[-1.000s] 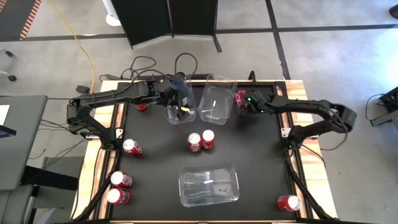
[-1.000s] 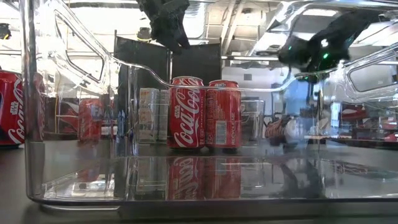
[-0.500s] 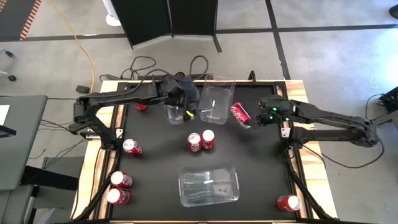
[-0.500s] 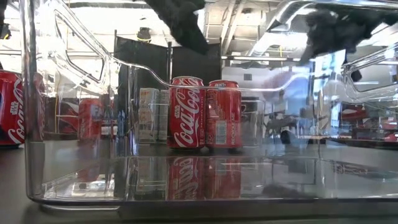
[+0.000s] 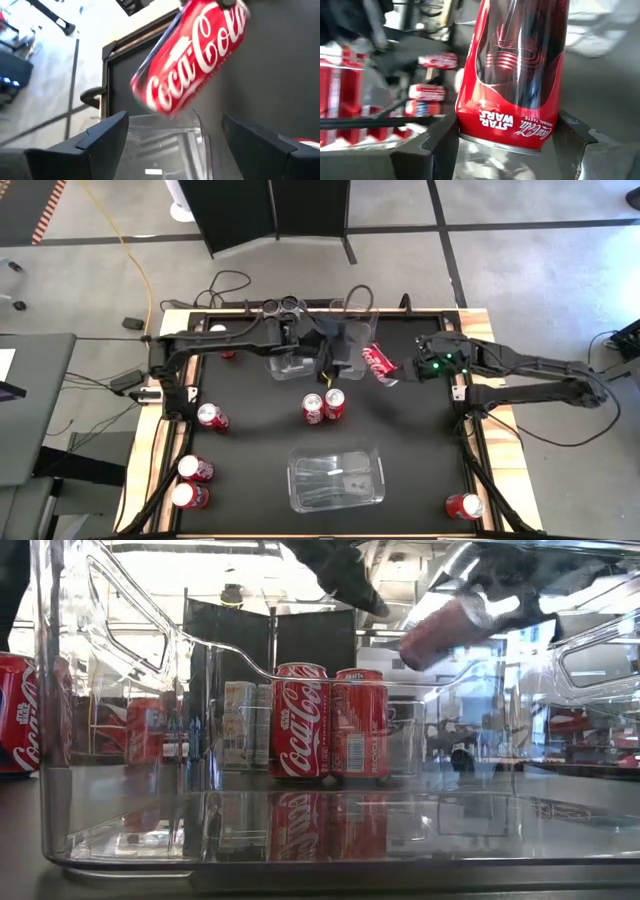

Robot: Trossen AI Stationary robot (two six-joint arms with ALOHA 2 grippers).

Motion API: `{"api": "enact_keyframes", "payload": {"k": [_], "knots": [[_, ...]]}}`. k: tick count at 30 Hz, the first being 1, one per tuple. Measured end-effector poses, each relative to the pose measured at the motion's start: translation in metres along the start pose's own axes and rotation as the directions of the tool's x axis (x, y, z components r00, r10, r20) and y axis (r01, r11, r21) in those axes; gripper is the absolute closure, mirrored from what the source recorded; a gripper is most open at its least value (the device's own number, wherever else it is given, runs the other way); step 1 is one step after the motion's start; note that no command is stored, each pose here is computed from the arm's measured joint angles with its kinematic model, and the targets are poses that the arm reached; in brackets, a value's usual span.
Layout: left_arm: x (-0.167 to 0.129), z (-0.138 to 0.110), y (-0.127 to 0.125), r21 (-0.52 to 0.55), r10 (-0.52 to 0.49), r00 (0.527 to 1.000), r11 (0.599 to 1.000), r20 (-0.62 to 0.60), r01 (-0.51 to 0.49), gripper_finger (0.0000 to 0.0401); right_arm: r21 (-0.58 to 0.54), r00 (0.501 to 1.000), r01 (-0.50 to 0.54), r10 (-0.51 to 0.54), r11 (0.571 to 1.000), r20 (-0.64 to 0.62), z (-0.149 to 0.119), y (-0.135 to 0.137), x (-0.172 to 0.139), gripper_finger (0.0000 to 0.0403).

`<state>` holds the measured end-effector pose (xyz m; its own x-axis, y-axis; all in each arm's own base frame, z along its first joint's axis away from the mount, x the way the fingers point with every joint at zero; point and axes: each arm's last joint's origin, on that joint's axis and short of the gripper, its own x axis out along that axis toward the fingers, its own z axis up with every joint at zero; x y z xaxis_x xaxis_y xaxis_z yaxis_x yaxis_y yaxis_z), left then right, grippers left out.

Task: Sort soda cans
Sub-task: Put the top red soda can into the top right transparent bin

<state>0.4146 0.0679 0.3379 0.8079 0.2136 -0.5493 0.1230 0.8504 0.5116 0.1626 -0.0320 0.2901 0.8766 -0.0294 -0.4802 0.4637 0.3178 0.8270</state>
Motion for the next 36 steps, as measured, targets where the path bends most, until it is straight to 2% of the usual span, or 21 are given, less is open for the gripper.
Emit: {"api": "enact_keyframes", "payload": {"k": [3,7,16,22,25,32,36], "knots": [[0.009,0.002,-0.007,0.078,0.021,1.000,0.997,-0.017,-0.020,0.0083,-0.002,0.997,-0.067,0.067,0.998,-0.027,0.003,0.006,0.009,0.0154],[0.011,0.003,-0.010,0.127,0.065,0.997,0.990,-0.045,-0.059,0.0083,-0.005,0.991,-0.117,0.117,0.993,-0.068,0.004,0.011,0.019,0.0154],[0.011,0.003,-0.009,0.134,0.111,0.992,0.986,-0.063,-0.102,0.0068,-0.006,0.984,-0.135,0.134,0.991,-0.118,0.002,0.013,0.023,0.0154],[0.009,0.004,-0.012,0.093,0.103,0.992,0.991,-0.076,-0.096,0.0026,-0.017,0.979,-0.156,0.153,0.988,-0.134,0.001,0.014,0.020,0.0154],[0.008,0.005,-0.016,0.136,0.105,0.991,0.986,-0.085,-0.092,0.0005,-0.025,0.972,-0.186,0.180,0.982,-0.148,0.001,0.016,0.019,0.0154],[0.008,0.011,-0.020,0.299,0.150,0.986,0.947,-0.078,-0.120,0.0006,-0.041,0.948,-0.282,0.272,0.959,-0.162,0.003,0.024,0.018,0.0154],[0.009,0.013,-0.021,0.289,0.152,0.986,0.949,-0.070,-0.126,0.0009,-0.039,0.948,-0.281,0.271,0.959,-0.165,0.003,0.024,0.018,0.0153]]}}
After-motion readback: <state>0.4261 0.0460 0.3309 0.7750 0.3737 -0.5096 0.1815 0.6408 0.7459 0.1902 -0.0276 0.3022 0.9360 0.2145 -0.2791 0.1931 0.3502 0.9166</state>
